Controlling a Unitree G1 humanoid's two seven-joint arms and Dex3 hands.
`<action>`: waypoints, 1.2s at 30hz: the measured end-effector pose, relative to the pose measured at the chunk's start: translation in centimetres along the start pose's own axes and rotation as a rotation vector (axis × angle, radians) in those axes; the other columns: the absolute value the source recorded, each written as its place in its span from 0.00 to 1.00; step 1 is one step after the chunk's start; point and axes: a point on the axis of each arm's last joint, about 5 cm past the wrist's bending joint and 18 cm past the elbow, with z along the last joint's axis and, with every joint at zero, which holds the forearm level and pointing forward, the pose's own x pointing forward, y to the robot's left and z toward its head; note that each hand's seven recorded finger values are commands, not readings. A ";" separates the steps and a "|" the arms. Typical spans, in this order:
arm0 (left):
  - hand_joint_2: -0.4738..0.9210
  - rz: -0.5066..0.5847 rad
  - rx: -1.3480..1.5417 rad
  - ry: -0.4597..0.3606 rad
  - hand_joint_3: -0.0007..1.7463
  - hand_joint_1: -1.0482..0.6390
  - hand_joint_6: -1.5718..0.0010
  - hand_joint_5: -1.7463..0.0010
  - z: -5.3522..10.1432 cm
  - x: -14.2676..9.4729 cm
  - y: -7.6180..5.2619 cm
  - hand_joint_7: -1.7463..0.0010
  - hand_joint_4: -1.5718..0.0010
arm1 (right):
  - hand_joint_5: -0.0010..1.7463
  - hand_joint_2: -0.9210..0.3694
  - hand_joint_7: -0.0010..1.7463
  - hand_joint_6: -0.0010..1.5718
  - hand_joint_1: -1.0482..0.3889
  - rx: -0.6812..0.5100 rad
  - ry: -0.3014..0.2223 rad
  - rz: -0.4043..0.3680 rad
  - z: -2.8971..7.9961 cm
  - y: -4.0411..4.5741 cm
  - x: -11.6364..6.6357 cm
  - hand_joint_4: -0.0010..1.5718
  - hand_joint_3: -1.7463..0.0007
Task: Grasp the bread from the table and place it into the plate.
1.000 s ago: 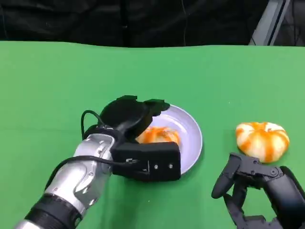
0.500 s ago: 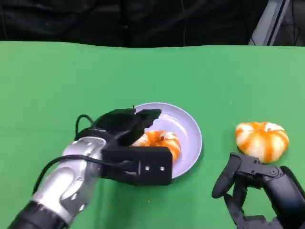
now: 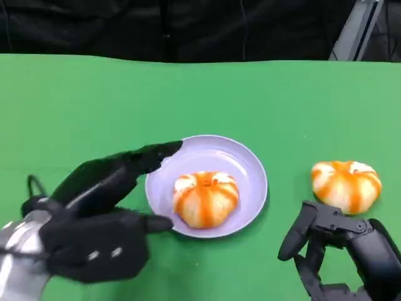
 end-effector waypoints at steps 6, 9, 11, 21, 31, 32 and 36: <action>1.00 0.225 -0.169 -0.062 0.11 0.53 0.39 0.58 -0.6 -3.8 -1.4 0.84 0.44 | 0.96 0.46 0.79 0.48 0.79 -0.002 -0.002 -0.003 0.1 -0.09 -0.1 0.53 0.22; 0.84 0.356 -0.279 -0.045 0.41 0.62 0.30 0.43 -0.7 -5.5 -2.9 0.82 0.42 | 0.97 0.46 0.79 0.48 0.79 0.003 -0.003 -0.004 0.1 -0.20 -0.1 0.53 0.22; 0.70 0.434 -0.360 -0.023 0.65 0.65 0.32 0.23 -0.6 -6.5 -4.2 0.61 0.43 | 0.97 0.46 0.79 0.48 0.79 0.004 -0.002 -0.003 0.1 -0.36 -0.1 0.53 0.22; 0.68 0.632 -0.486 -0.012 0.75 0.63 0.53 0.00 -0.8 -7.5 -7.1 0.10 0.46 | 0.96 0.46 0.79 0.49 0.79 -0.003 0.004 -0.009 -0.3 -0.83 0.1 0.53 0.22; 0.68 0.664 -0.502 -0.044 0.70 0.61 0.52 0.04 -1.5 -6.9 -6.8 0.13 0.47 | 0.95 0.47 0.78 0.49 0.78 -0.007 0.005 -0.011 -0.3 -0.92 0.1 0.52 0.23; 0.67 0.665 -0.500 -0.047 0.71 0.61 0.52 0.04 -1.5 -6.9 -6.8 0.13 0.47 | 0.95 0.47 0.78 0.49 0.78 -0.007 0.005 -0.011 -0.3 -0.92 0.1 0.53 0.24; 0.69 0.667 -0.501 -0.042 0.68 0.60 0.52 0.04 -1.6 -7.0 -6.8 0.14 0.47 | 0.94 0.46 0.78 0.49 0.78 -0.008 0.006 -0.010 -0.3 -0.92 0.1 0.53 0.24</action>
